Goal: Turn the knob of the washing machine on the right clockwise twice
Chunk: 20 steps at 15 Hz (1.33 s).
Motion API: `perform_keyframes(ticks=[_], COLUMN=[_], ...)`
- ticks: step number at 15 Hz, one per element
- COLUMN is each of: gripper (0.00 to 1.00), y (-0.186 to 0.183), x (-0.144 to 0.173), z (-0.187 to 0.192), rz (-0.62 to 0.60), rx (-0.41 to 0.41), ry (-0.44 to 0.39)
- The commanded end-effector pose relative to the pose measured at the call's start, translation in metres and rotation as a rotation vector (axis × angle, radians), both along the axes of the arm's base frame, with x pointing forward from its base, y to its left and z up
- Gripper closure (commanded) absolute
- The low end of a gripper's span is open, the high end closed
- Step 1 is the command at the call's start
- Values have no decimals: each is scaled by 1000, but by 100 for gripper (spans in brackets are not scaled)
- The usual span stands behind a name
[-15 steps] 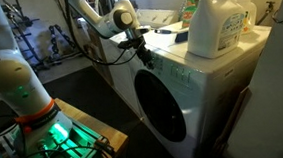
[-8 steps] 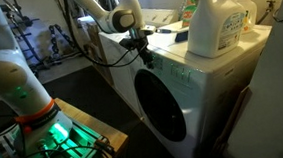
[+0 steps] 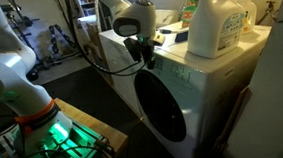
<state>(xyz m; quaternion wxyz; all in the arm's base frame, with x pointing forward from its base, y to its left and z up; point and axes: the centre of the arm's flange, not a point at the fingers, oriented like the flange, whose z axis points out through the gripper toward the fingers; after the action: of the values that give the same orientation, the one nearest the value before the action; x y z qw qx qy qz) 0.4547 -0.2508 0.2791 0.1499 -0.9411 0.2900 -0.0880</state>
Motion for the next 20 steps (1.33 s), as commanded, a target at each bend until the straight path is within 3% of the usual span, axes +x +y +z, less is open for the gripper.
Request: perform_keyframes(ticks=[1,7,11,12,13,15,18,20], gripper=[69,69,69,48,19,20,1,0], y=[-39,-76,-96,-97,-95,-86,-53,-23], x=[-21,-34,-39,-42,-45,-51,-57,-54], z=[-21,-53,-74,-75,-69,-48,-13,8], rz=[6,41,86,103,132,193,166,145], rx=[190,511,685,726,739,735,563,462], ry=[-79,-231,-316,-318,-320,-286,-194,-178])
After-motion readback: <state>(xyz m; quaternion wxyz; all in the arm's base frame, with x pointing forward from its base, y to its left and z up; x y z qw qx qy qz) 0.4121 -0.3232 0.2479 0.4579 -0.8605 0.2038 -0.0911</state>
